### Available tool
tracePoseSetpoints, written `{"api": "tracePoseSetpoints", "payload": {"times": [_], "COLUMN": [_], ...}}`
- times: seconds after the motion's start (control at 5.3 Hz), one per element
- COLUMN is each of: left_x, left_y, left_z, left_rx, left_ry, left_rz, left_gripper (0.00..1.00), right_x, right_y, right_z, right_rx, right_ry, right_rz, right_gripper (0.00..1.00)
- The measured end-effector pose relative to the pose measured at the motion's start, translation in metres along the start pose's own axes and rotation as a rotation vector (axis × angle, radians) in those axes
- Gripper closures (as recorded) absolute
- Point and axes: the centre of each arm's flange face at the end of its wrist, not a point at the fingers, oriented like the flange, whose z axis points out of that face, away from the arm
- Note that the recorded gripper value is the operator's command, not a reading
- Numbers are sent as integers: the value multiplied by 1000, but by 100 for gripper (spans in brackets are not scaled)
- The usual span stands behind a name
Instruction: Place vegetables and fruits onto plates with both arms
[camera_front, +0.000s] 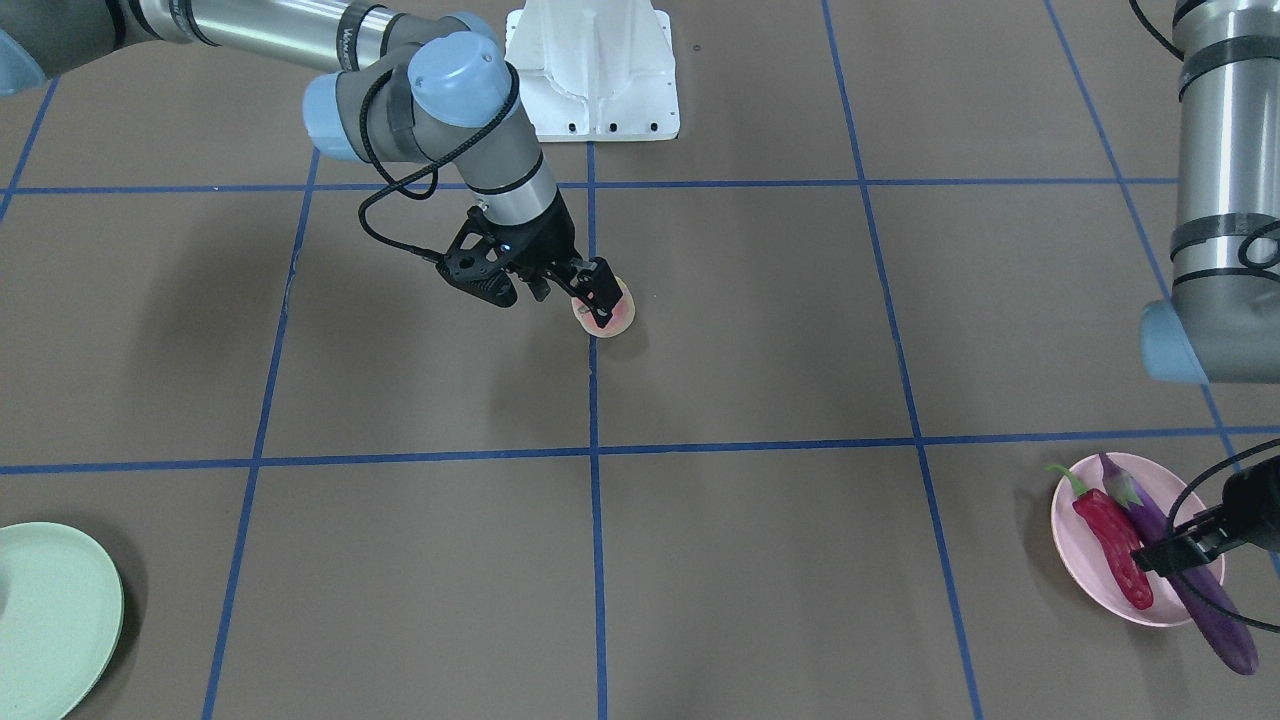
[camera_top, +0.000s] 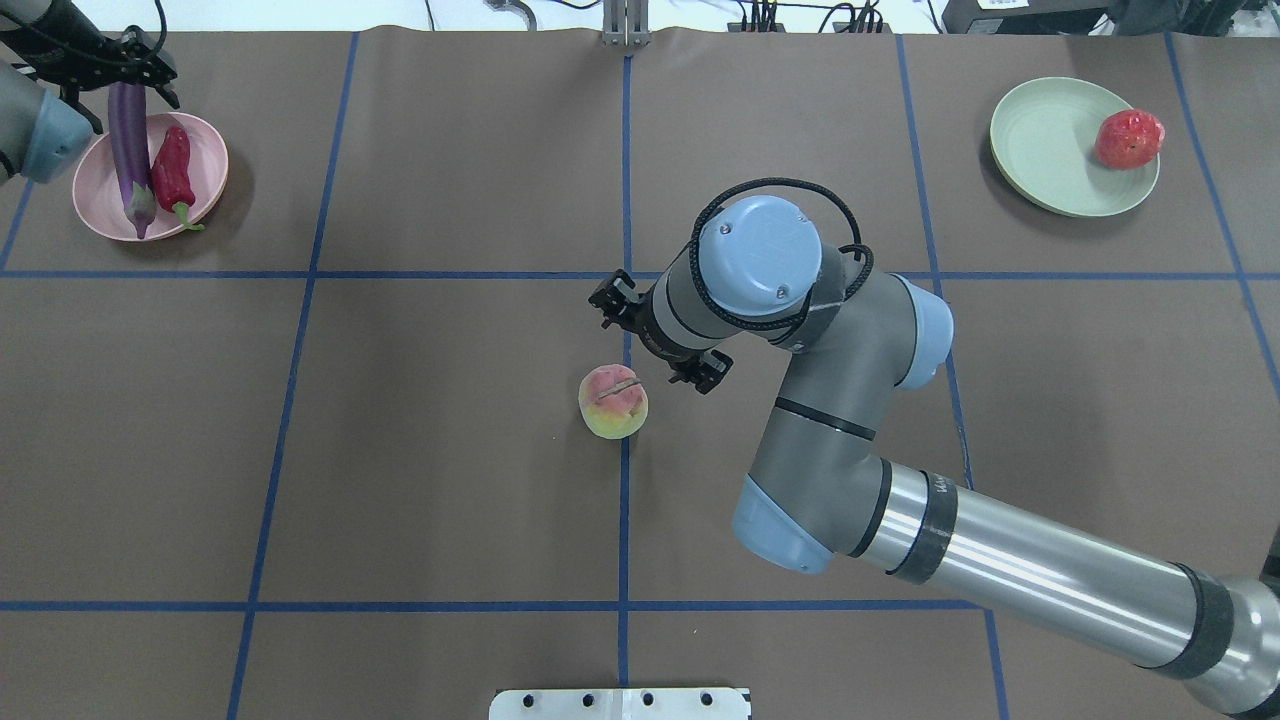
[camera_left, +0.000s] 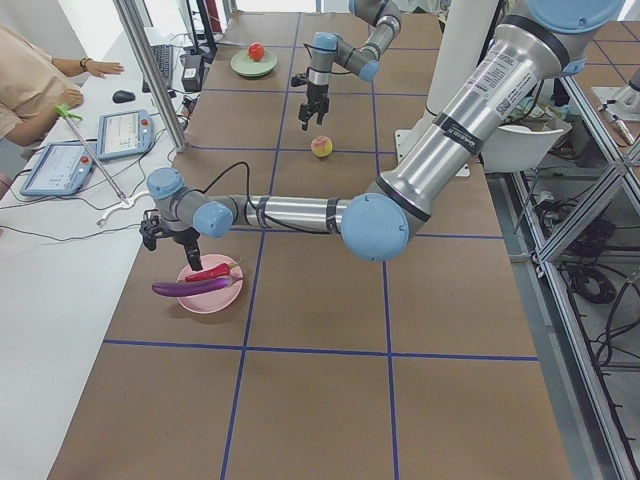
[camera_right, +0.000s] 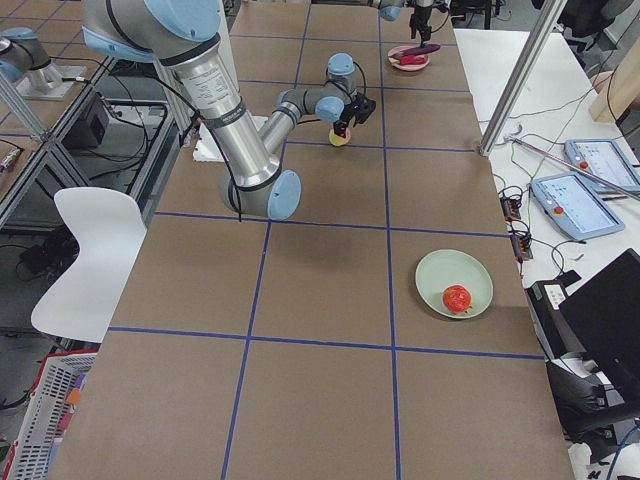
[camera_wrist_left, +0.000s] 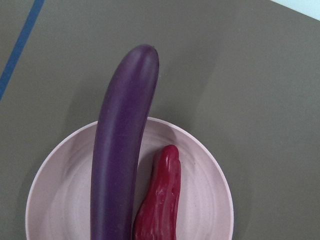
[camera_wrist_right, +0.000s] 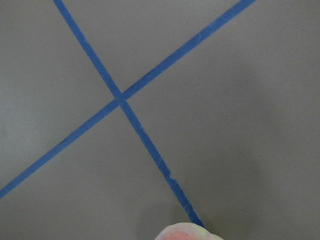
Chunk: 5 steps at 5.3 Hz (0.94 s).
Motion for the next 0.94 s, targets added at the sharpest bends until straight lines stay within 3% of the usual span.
{"api": "tracePoseSetpoints", "payload": {"times": [0.38, 0.94], "left_x": [10, 21], "left_y": [5, 12], "left_z": [-2, -2], "left_rx": [4, 4], "left_ry": [11, 20], "left_rz": [-20, -34], "left_gripper": [0, 0], "right_x": [-10, -17], "right_y": [28, 47], "right_z": [23, 40], "right_rx": [-9, -16], "right_ry": [63, 103], "right_rz": [64, 87], "right_gripper": [0, 1]}}
